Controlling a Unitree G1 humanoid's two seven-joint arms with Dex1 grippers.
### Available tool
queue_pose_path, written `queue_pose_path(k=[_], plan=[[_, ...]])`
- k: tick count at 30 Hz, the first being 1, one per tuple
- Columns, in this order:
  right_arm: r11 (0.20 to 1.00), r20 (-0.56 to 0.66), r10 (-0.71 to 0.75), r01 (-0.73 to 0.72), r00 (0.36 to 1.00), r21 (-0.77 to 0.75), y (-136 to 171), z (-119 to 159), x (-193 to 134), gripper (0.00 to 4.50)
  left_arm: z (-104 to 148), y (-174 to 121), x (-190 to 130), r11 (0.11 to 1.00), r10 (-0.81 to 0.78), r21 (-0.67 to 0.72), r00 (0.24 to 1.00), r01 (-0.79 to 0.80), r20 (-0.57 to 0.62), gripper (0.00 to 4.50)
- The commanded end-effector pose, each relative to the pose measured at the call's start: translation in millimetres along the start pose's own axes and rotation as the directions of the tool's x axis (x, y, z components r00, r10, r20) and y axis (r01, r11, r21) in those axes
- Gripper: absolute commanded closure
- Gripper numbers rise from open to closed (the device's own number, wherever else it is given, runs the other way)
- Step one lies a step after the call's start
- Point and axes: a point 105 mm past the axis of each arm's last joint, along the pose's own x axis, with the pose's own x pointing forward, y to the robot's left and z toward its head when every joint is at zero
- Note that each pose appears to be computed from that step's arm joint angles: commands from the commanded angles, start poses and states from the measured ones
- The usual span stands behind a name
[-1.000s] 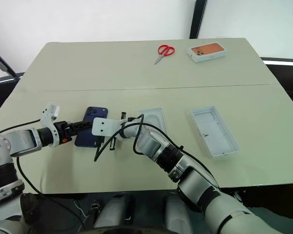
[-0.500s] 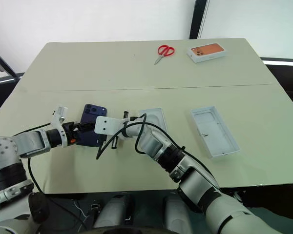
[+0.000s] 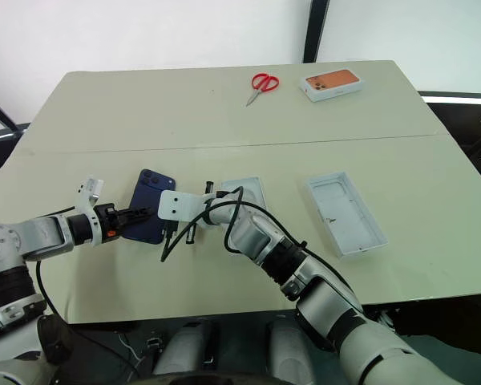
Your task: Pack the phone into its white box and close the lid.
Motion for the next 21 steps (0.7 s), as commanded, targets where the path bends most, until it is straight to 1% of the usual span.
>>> queue_pose_path(k=[1, 8, 11, 14, 19, 20, 21], plan=[[0.999, 0.048, -0.043, 0.044, 0.998, -0.023, -14, 14, -11, 4.5, 4, 1, -7, 1.0, -0.007, -0.014, 0.999, 0.007, 0.031, 3.62], [0.996, 0.071, -0.081, 0.082, 0.994, -0.017, -29, 20, -29, 4.5, 6, -3, -8, 0.998, -0.051, -0.041, 0.997, 0.054, 0.063, 3.62], [0.996, 0.081, -0.089, 0.09, 0.993, -0.015, -32, 21, -37, 4.5, 4, -4, -7, 0.997, -0.059, -0.051, 0.996, 0.063, 0.065, 4.43], [0.995, 0.098, -0.095, 0.096, 0.991, -0.006, -34, 25, -46, 4.5, 4, -7, -7, 0.996, -0.074, -0.053, 0.995, 0.078, 0.073, 4.47], [0.996, 0.179, -0.078, 0.071, 0.981, 0.044, -39, 33, -84, 4.5, 8, -43, -6, 0.969, -0.246, -0.002, 0.96, 0.248, 0.131, 4.47], [0.997, 0.19, -0.072, 0.063, 0.979, 0.052, -39, 31, -94, 4.5, 7, -52, -4, 0.959, -0.282, 0.01, 0.949, 0.284, 0.137, 4.47], [0.996, 0.184, -0.072, 0.061, 0.98, 0.065, -41, 21, -109, 4.5, 5, -67, 4, 0.943, -0.332, 0.015, 0.929, 0.334, 0.164, 4.47]])
